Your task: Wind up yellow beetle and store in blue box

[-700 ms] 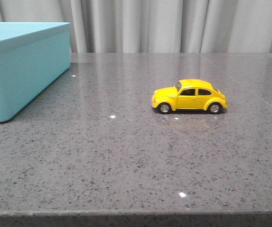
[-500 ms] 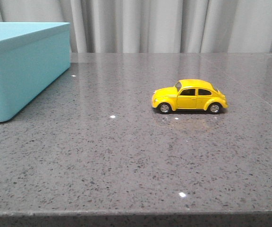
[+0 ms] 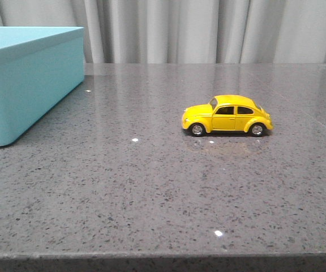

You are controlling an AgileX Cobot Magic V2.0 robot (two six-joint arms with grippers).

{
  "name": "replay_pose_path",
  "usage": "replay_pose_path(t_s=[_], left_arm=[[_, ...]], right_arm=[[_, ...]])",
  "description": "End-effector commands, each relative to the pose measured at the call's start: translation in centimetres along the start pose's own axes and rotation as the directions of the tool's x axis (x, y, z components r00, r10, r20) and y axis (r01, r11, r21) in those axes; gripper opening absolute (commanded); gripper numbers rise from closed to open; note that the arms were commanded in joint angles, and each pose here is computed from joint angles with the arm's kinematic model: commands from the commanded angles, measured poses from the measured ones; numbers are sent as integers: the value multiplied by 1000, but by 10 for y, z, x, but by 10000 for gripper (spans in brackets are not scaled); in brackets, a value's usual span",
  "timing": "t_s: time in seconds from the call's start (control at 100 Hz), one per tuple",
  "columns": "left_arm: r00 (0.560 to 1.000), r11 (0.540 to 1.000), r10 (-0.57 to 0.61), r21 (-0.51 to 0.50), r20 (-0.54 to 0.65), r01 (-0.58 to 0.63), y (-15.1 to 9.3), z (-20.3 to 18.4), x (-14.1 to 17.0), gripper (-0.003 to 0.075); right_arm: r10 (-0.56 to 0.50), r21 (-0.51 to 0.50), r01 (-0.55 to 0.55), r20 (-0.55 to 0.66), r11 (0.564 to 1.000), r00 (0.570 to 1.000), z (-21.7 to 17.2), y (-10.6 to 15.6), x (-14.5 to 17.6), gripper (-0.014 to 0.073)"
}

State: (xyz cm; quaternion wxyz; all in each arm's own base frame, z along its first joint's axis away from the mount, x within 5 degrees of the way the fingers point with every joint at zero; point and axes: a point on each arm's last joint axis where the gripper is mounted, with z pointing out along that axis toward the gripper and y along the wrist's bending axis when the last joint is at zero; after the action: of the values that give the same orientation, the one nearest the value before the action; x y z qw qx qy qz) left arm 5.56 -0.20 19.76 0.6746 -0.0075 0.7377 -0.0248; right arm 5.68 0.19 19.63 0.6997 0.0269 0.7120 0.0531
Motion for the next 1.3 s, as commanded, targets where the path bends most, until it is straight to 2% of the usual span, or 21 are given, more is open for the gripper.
replay_pose_path(t_s=[0.0, 0.22, 0.64, 0.8, 0.92, 1.16, 1.29], left_arm=[[997, 1000, -15, 8, 82, 15, 0, -1, 0, -19], [996, 1000, -15, 8, 93, 15, 0, -1, -1, -19], [946, 999, -34, 8, 322, 33, 1, -6, -26, -19], [963, 999, -34, 12, 267, 32, -1, -6, -44, -19], [967, 999, -34, 13, 253, 32, -2, -4, -69, -19], [974, 999, -38, 11, 221, 36, -4, 13, -111, -19], [983, 999, -43, 8, 177, 42, -5, 29, -124, -19]], right_arm=[[-4, -14, 6, 114, 1000, 993, -3, 2, -14, -68], [-4, -14, 6, 117, 1000, 993, -3, 2, -14, -68], [-3, -25, 7, 179, 1000, 984, -5, 3, -24, -68], [-3, -17, 6, 151, 1000, 989, -5, 5, -41, -60], [-4, -8, 5, 107, 1000, 994, -2, 7, -60, -58], [-3, 22, 4, -54, 1000, 999, 11, 9, -91, -58], [-2, 28, 4, -87, 1000, 996, 20, 11, -109, -58]])
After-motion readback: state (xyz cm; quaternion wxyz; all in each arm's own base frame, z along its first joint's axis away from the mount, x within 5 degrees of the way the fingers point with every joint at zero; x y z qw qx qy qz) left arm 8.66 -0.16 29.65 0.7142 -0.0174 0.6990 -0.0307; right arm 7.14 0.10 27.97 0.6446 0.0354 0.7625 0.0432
